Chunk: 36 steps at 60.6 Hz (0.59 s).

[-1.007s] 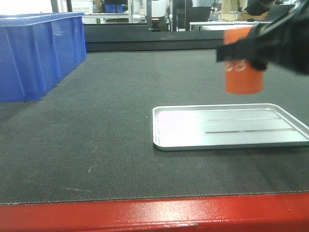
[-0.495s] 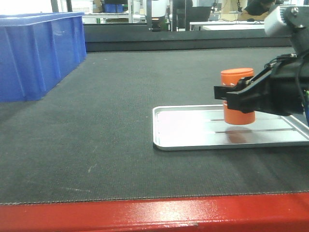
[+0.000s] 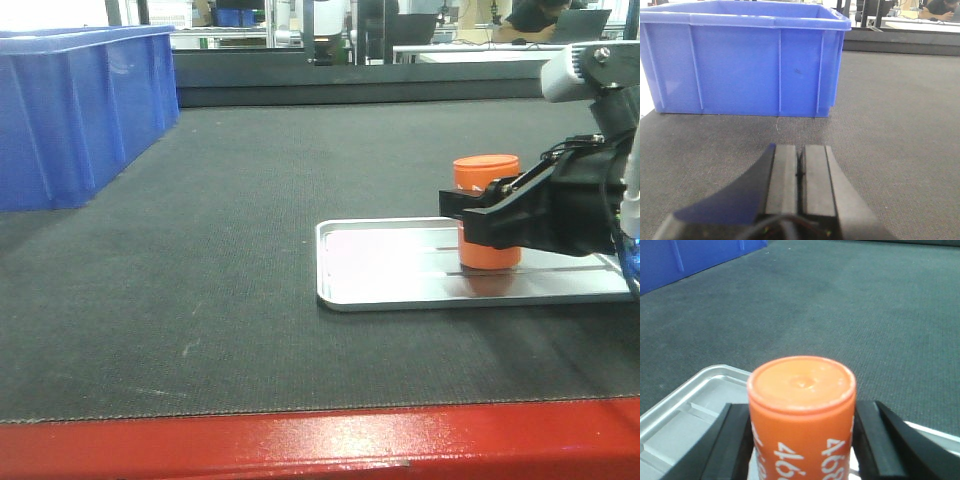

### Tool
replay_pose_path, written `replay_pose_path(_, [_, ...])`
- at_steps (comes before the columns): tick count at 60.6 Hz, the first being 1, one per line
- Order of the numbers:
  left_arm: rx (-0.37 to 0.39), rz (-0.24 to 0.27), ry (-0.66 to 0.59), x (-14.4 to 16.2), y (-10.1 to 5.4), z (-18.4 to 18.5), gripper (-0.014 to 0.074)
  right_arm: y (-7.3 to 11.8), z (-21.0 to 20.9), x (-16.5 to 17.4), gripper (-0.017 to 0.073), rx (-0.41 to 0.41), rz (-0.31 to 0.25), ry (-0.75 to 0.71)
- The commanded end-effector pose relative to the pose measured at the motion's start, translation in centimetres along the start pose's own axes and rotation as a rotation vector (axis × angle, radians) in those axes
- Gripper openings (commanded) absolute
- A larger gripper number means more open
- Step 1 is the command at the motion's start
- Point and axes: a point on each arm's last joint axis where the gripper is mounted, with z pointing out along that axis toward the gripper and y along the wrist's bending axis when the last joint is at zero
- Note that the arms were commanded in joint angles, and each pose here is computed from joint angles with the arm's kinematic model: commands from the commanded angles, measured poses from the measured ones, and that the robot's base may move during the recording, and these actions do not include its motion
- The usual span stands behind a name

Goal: Grab orange capacitor from left shelf to right conveyor
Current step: 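Lower the capacitor upright onto the silver tray with the right gripper, then open the right gripper and lift it away from the capacitor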

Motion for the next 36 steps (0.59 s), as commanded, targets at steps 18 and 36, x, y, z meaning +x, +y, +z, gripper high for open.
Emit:
replay_pose_path(18, [0.003,-0.004,-0.103,-1.0,0.0,-0.2,-0.0127,0.2,-1.5,-3.1,0.0622,-0.002,-0.025,-0.136])
replay_pose_path(36, [0.003,-0.004,-0.103,-1.0,0.0,-0.2,-0.0127,0.7,-4.3,-6.1,0.0622,0.013,0.008,-0.127])
